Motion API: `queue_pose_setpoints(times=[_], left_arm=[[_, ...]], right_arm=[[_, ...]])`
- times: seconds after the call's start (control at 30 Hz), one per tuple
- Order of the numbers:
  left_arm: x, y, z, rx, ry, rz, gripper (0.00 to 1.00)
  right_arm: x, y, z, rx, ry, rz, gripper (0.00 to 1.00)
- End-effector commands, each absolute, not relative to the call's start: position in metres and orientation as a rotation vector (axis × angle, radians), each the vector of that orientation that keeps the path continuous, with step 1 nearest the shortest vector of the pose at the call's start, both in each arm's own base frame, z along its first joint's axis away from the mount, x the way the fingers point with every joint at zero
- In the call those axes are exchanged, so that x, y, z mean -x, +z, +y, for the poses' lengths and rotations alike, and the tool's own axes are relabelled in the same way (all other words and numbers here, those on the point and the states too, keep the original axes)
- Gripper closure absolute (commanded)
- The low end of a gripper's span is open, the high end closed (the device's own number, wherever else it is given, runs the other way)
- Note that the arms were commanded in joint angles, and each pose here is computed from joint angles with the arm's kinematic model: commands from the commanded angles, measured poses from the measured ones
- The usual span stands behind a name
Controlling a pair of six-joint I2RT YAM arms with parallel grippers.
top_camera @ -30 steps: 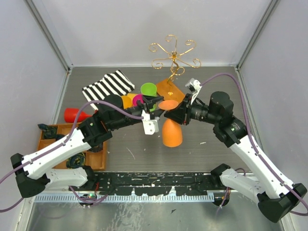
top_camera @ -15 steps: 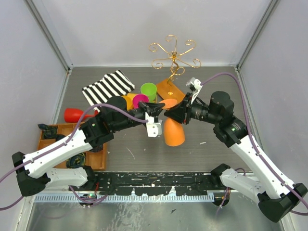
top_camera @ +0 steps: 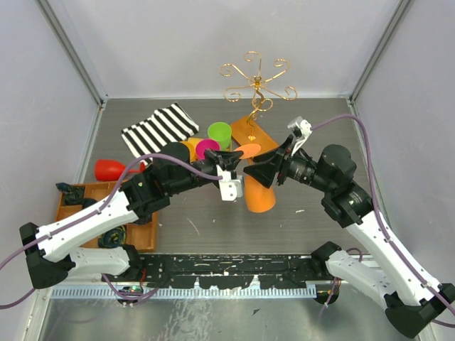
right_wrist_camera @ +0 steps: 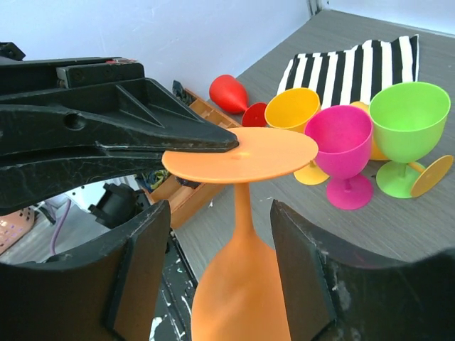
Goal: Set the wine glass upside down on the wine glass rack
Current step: Adjust the wine glass.
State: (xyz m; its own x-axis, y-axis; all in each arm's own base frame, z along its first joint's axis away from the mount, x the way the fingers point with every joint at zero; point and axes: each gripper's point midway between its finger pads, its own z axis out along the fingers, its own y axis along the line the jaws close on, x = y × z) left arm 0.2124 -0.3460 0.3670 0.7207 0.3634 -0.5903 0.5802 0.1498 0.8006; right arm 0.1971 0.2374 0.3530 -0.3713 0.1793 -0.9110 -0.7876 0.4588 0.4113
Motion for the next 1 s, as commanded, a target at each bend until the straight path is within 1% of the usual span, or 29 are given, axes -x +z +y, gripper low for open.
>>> queue_pose_setpoints(times=[0.0, 0.07, 0.13, 0.27, 0.33, 0.63, 0.73, 0.83, 0.87, 0.97], left_arm=[[-0.216, 0.374, -0.347, -1.428, -0.169, 0.819, 1.0], [-0.217, 0.374, -0.347, -1.425, -0.163, 0.827, 1.0], [-0.218, 0.373, -0.346, -1.421, -0.155, 0.835, 1.0], [-0.22, 0.373, -0.342, -1.412, -0.145, 0.849, 1.0], [-0.22, 0.372, -0.341, -1.407, -0.145, 0.855, 1.0], [-0.223, 0.366, -0.341, -1.402, -0.148, 0.888, 1.0], [-0.223, 0.363, -0.34, -1.405, -0.142, 0.897, 1.0], [-0.223, 0.361, -0.339, -1.406, -0.138, 0.902, 1.0], [-0.223, 0.361, -0.339, -1.407, -0.138, 0.903, 1.0], [-0.224, 0.359, -0.339, -1.411, -0.137, 0.908, 1.0]], right_arm=[[-0.197, 0.37, 0.233, 0.507, 1.113, 1.545, 0.34], [-0.197, 0.366, 0.231, 0.517, 1.094, 1.537, 0.24], [-0.196, 0.361, 0.228, 0.521, 1.075, 1.528, 0.18], [-0.199, 0.355, 0.213, 0.43, 1.021, 1.529, 0.1], [-0.198, 0.351, 0.206, 0.38, 1.004, 1.526, 0.01], [-0.198, 0.332, 0.198, 0.321, 0.989, 1.585, 0.0], [-0.21, 0.325, 0.185, 0.127, 0.96, 1.68, 0.0], [-0.207, 0.316, 0.185, 0.096, 0.971, 1.756, 0.0], [-0.204, 0.316, 0.187, 0.101, 0.99, 1.762, 0.0], [-0.19, 0.325, 0.202, 0.28, 1.042, 1.748, 0.0]])
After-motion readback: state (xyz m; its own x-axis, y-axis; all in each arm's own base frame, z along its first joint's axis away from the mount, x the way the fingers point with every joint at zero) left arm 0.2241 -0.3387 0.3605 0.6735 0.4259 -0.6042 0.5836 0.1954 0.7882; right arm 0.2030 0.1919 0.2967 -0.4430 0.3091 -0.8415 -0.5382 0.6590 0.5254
